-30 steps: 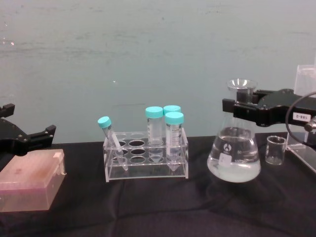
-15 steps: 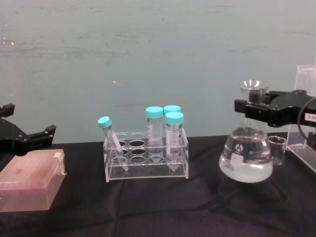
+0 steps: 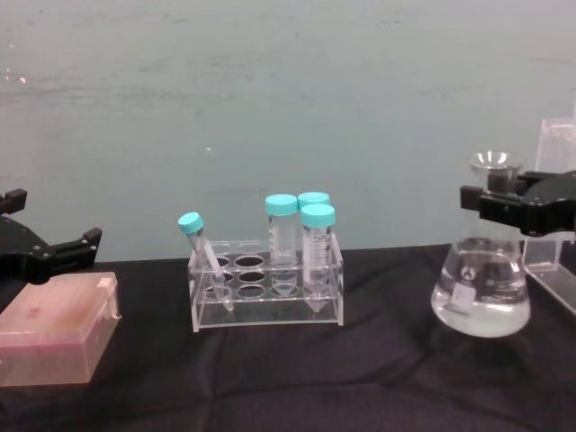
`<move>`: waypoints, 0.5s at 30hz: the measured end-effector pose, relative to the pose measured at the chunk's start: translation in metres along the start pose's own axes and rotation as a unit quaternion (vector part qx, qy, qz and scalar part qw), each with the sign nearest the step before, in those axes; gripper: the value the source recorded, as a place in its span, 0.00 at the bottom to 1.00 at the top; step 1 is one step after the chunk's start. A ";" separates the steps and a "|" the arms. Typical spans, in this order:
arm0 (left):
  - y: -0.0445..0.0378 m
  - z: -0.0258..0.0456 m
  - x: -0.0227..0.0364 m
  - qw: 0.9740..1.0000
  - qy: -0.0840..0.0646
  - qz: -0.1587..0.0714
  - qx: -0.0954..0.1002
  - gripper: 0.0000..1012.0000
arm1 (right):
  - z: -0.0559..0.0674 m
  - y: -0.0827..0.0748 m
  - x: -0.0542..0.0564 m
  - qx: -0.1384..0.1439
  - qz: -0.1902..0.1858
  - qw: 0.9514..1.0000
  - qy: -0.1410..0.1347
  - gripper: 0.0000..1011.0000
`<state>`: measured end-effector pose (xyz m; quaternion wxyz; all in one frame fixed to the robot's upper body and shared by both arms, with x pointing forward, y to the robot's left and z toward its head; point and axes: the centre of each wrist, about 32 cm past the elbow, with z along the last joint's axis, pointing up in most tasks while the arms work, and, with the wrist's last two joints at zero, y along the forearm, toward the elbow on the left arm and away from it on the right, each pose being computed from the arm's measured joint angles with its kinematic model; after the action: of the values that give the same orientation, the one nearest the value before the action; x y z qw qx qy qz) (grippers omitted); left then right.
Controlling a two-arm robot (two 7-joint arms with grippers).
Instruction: Place the experimental apparatus aside using one hand.
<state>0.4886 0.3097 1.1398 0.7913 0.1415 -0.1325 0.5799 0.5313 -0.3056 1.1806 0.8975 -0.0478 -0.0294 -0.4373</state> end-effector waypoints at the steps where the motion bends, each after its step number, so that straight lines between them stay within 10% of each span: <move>1: 0.0000 0.0000 0.0000 1.000 0.000 0.000 0.000 0.99 | 0.000 -0.001 0.001 -0.001 -0.003 1.000 0.000 0.46; 15: 0.0000 0.0000 0.0000 1.000 0.000 0.000 0.000 0.99 | -0.005 -0.011 0.007 -0.010 -0.029 1.000 0.002 0.46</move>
<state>0.4886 0.3097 1.1398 0.7913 0.1415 -0.1325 0.5799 0.5270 -0.3182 1.1770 0.8840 -0.0546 -0.0249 -0.4637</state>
